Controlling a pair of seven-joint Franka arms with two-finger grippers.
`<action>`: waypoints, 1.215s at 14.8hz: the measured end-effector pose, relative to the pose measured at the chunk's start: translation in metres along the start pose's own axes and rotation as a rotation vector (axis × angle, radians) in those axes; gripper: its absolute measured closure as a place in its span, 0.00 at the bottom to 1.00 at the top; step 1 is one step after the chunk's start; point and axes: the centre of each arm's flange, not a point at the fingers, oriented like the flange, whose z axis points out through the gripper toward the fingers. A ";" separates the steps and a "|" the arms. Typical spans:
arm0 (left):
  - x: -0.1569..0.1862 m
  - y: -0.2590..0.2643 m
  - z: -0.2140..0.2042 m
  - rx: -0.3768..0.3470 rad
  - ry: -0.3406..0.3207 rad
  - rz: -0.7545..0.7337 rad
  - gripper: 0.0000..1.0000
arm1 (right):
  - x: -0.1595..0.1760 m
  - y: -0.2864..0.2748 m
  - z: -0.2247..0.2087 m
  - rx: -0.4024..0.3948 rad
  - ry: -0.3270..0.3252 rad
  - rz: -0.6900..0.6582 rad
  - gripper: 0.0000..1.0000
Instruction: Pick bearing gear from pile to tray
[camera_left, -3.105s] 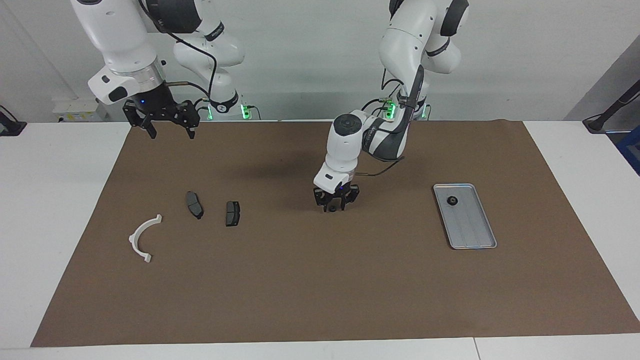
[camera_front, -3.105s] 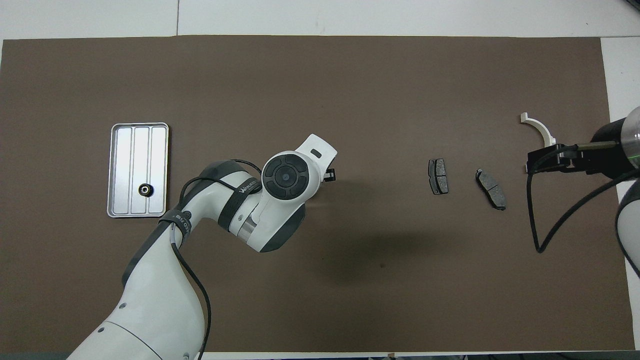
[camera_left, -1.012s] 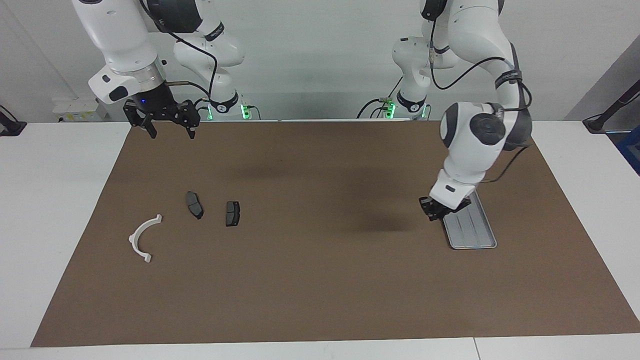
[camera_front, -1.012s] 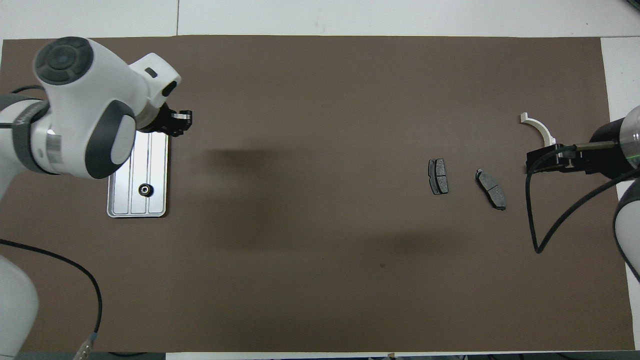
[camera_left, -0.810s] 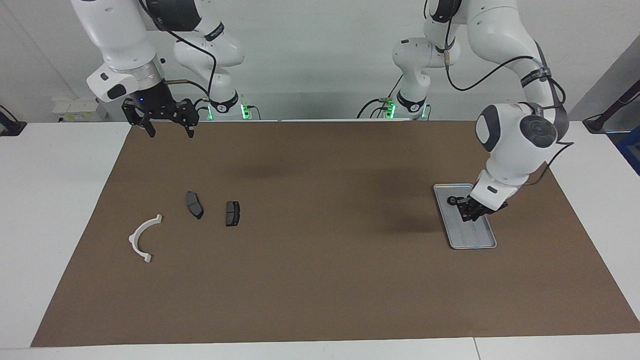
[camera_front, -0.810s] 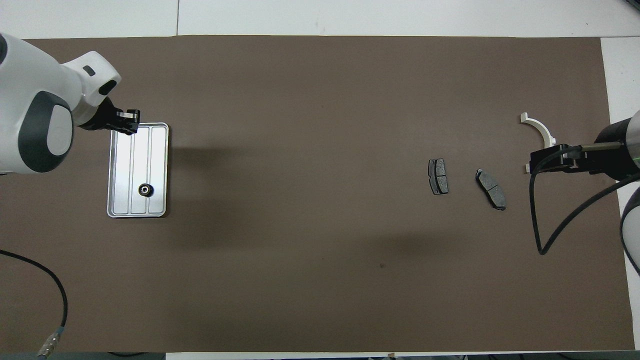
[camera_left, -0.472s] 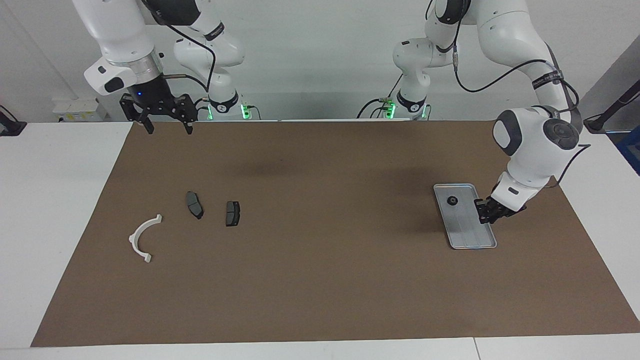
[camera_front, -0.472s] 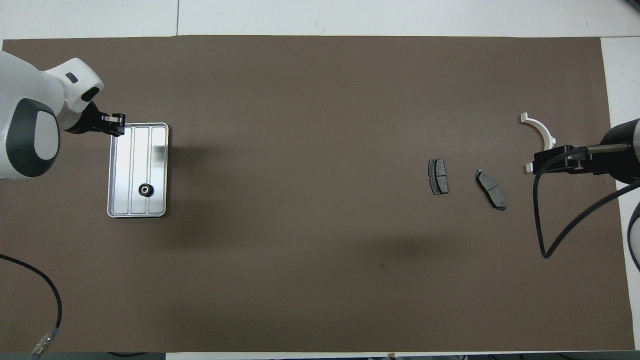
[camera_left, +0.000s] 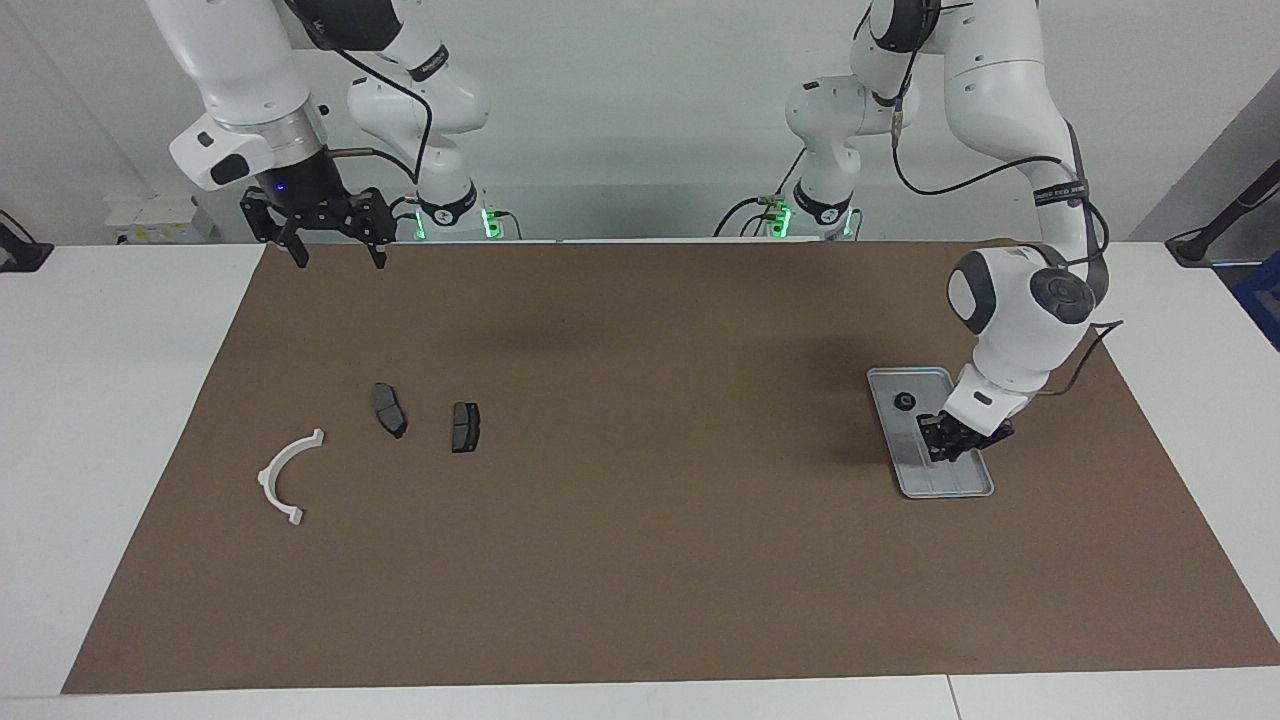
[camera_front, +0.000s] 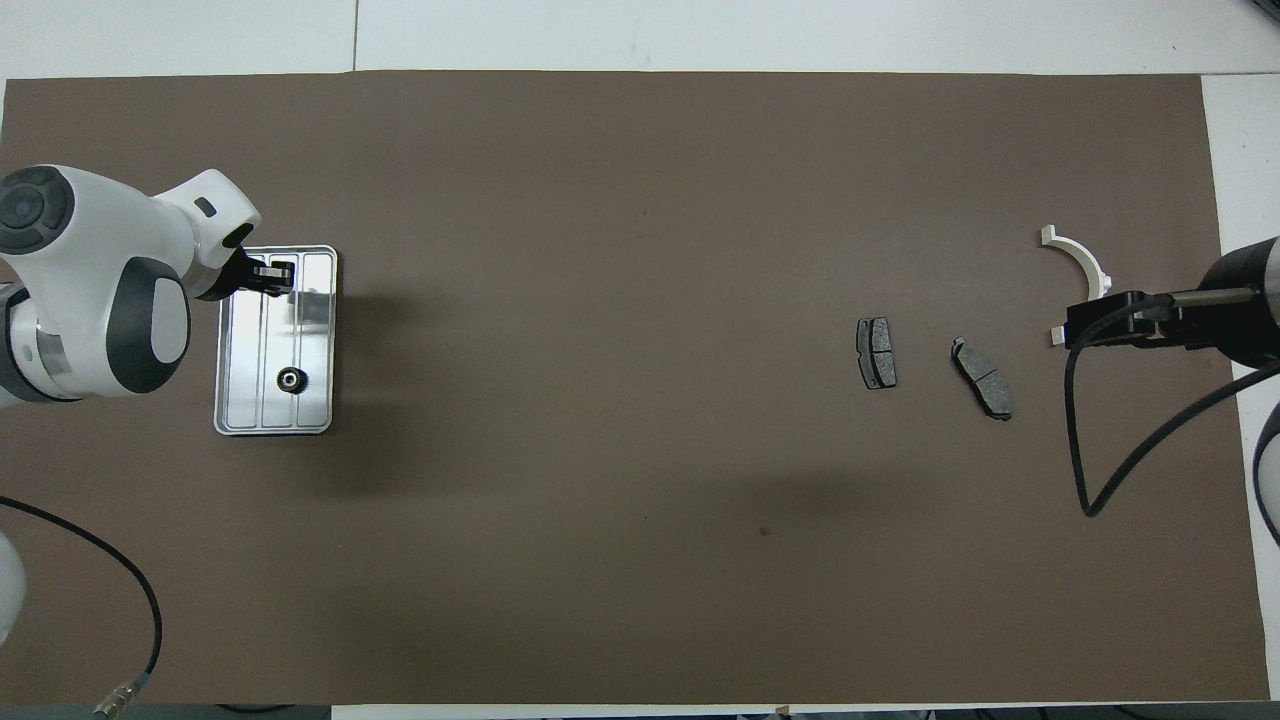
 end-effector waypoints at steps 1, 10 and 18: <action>-0.005 0.000 0.007 0.000 0.004 0.000 0.76 | 0.000 0.000 0.000 0.000 0.000 0.000 0.00; -0.018 0.001 0.018 -0.002 -0.020 -0.001 0.38 | 0.000 0.000 0.001 0.001 -0.003 0.000 0.00; 0.019 -0.031 -0.164 -0.032 -0.016 -0.078 0.00 | 0.000 -0.004 0.001 0.001 -0.002 -0.007 0.00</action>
